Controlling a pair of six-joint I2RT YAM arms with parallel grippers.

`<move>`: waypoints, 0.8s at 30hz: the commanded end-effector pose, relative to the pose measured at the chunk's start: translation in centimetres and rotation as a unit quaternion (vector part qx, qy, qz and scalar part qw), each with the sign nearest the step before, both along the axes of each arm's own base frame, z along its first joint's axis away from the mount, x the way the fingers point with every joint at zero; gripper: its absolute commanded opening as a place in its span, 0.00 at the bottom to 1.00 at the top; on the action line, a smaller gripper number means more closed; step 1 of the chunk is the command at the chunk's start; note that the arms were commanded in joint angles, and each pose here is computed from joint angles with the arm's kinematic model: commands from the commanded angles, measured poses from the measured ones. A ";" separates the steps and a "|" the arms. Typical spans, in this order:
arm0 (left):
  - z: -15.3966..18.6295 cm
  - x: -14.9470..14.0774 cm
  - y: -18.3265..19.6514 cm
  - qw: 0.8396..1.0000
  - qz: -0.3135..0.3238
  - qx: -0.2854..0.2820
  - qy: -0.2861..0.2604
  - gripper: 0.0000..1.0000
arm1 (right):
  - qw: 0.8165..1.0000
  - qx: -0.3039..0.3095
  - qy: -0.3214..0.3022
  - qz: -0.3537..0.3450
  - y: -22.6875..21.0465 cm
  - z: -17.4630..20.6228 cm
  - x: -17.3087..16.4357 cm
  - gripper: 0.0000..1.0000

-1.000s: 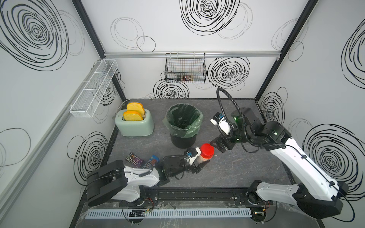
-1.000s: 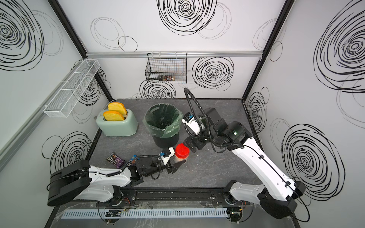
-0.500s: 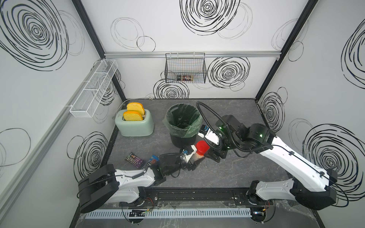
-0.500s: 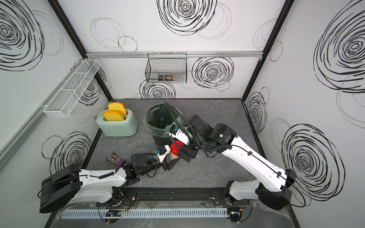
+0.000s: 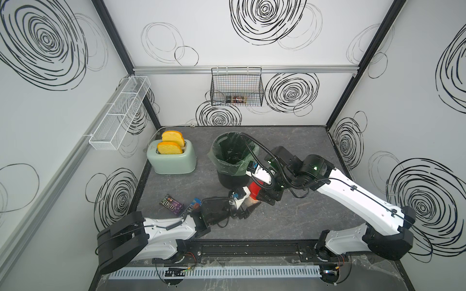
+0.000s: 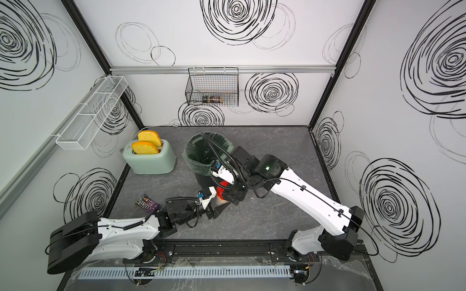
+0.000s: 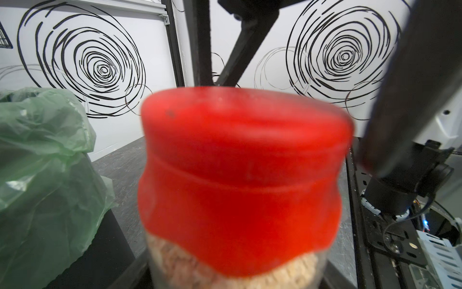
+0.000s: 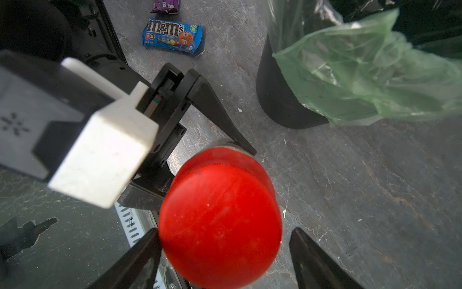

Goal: Empty expired oatmeal from jars
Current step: Unscrew the lid from the jar.

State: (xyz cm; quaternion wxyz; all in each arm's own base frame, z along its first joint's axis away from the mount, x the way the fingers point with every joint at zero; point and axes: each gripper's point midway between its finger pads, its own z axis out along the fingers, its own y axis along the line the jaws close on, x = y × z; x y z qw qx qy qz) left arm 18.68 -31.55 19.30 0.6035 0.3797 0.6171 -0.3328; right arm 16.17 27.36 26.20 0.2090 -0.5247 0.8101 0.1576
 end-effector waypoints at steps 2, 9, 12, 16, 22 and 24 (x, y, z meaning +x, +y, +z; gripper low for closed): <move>3.5 -0.5 -0.4 0.998 -0.013 -0.046 -0.045 0.54 | 1.000 0.018 -0.005 0.021 1.0 1.0 -0.1 0.81; 3.8 -0.7 -0.6 0.998 -0.020 -0.047 -0.047 0.53 | 1.000 0.013 -0.006 0.027 1.2 0.7 0.0 0.75; 3.9 -0.9 -0.7 0.997 -0.024 -0.047 -0.047 0.54 | 1.000 0.008 -0.007 0.028 1.1 0.5 0.1 0.73; 4.1 -1.0 -0.8 0.997 -0.030 -0.046 -0.050 0.53 | 1.000 0.000 -0.004 0.031 0.9 0.0 0.0 0.71; 4.2 -1.3 -0.8 0.997 -0.038 -0.048 -0.053 0.53 | 0.999 -0.004 -0.002 0.037 0.9 -0.2 -0.2 0.63; 4.3 -1.6 -0.8 0.996 -0.052 -0.052 -0.053 0.53 | 0.999 -0.007 -0.003 0.043 0.8 -0.5 -0.3 0.60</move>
